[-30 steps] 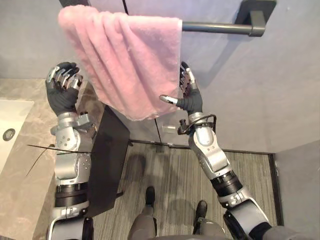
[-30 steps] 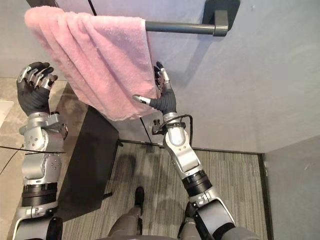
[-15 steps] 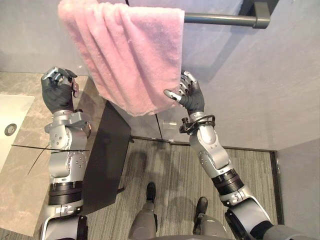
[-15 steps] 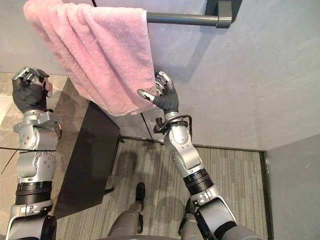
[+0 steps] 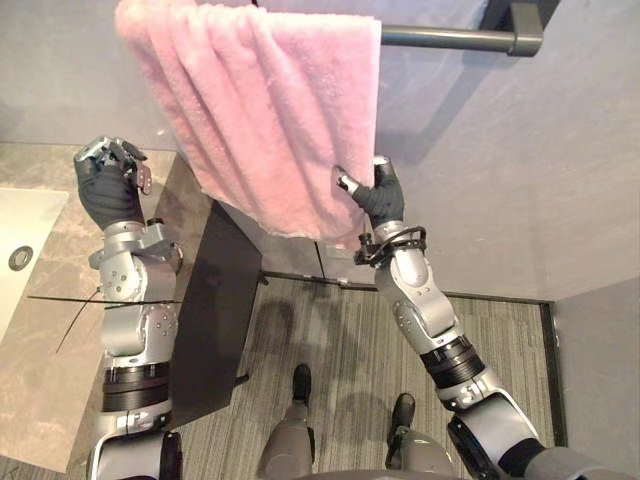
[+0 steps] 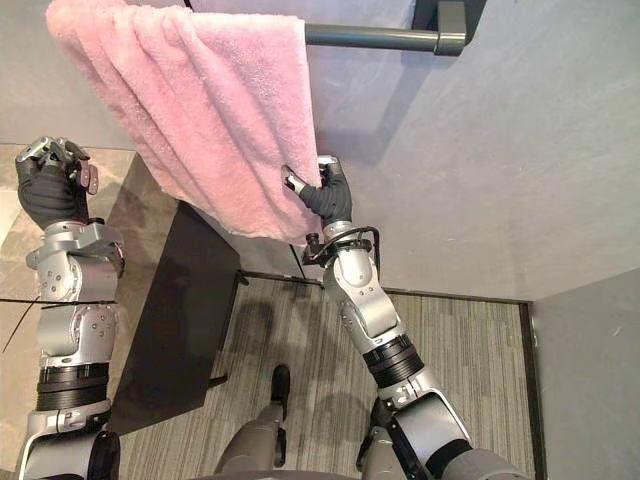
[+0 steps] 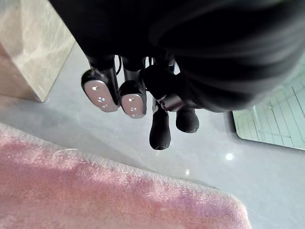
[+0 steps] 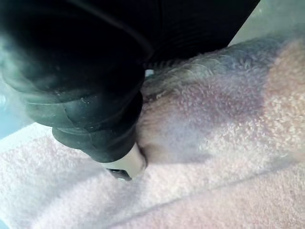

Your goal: Organize washtable

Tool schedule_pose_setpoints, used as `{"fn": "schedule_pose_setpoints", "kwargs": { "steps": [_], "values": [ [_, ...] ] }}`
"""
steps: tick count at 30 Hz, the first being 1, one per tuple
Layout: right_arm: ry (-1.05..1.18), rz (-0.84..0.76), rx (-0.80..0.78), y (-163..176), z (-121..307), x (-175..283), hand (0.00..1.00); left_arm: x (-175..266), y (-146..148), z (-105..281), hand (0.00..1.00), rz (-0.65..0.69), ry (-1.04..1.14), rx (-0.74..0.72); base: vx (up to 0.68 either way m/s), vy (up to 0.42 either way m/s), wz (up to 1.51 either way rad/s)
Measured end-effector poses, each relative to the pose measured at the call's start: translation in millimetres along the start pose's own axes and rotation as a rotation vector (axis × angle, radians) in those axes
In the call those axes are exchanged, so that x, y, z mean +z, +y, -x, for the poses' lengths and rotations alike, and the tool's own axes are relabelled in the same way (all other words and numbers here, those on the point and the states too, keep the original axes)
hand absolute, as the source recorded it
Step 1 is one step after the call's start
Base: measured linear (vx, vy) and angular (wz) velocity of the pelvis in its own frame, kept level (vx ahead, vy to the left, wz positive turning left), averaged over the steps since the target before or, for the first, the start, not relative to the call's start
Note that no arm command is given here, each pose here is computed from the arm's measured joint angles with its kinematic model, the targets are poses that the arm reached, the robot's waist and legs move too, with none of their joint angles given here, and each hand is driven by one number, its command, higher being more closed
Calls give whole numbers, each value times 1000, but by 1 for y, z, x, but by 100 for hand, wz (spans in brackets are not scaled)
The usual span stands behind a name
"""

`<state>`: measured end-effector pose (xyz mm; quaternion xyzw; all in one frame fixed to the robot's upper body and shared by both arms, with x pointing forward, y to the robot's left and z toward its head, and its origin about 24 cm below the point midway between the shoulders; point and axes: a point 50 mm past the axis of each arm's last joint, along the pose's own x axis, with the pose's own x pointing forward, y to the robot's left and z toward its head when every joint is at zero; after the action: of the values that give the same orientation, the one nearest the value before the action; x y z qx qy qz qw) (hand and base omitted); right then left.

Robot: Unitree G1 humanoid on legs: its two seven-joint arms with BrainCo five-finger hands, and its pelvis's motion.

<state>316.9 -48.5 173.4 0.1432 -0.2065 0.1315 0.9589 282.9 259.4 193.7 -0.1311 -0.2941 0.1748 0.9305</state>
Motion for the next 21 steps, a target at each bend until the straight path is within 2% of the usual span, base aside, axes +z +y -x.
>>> {"fn": "schedule_pose_setpoints", "kwargs": {
  "steps": [15,21],
  "values": [
    [-37,19,-62,-13,-3,8,100,10,0,2,0,-101,-75,35,0,0,0],
    [-65,12,-51,-11,-2,14,100,17,-23,-10,0,-117,-102,-54,5,2,-2]
  ]
}}
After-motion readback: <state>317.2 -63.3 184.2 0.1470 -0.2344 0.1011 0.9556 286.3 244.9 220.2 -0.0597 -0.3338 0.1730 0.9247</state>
